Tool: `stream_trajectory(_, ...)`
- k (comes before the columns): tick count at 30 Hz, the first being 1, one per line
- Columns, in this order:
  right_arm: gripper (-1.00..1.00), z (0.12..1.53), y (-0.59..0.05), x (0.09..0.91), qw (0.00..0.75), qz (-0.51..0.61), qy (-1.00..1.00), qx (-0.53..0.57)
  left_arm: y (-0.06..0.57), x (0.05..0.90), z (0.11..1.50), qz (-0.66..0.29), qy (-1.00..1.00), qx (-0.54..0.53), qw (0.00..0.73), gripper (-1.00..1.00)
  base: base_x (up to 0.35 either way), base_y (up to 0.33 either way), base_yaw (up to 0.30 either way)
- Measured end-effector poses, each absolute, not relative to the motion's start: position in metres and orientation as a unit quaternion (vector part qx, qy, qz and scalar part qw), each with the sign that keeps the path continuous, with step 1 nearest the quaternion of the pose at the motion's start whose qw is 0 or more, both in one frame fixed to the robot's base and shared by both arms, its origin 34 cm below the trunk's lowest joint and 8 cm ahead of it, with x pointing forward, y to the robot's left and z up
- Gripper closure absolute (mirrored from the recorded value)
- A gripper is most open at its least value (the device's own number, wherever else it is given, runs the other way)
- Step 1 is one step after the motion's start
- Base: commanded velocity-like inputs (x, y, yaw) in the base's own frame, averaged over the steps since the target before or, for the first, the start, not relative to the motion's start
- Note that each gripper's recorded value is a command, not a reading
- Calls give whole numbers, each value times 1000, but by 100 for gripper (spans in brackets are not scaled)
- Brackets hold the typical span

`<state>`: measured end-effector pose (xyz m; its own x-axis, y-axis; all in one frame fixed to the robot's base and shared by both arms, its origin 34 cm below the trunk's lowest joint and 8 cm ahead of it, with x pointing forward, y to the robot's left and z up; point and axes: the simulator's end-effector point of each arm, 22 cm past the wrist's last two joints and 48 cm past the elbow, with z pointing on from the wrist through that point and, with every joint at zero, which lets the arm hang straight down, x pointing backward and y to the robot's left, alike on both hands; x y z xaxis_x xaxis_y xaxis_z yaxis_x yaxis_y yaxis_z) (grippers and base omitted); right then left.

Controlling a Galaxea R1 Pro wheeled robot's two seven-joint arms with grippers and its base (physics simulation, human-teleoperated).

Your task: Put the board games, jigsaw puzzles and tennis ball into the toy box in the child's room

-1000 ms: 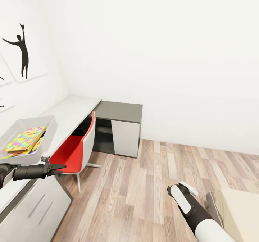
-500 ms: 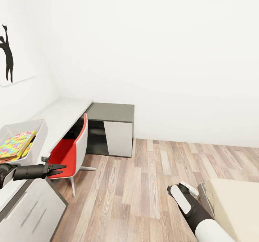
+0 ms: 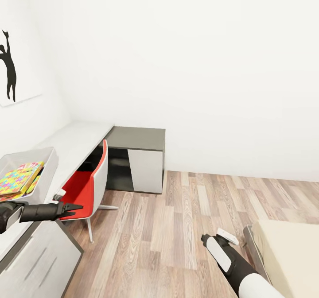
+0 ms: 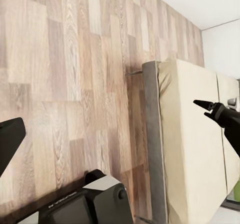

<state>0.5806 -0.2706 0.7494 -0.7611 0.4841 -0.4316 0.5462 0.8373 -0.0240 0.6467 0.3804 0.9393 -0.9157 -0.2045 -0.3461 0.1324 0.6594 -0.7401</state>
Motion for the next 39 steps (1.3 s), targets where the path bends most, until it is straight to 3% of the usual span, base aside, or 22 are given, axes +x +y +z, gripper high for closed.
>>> stream_trajectory(10,-100,749,-269,581,210,-73,936,273,362,654,914,-378,905,-17,193,-100,0,0,0)
stream_trajectory(21,-100,749,-270,580,209,-74,936,272,337,671,857,-261,945,5,197,-100,0,0,0)
stream_trajectory(30,-100,747,-277,578,206,-79,937,271,350,628,772,-112,976,7,184,-100,0,0,0)
stream_trajectory(39,-100,737,-283,564,191,-90,939,273,355,563,713,-29,985,12,167,-100,0,0,0)
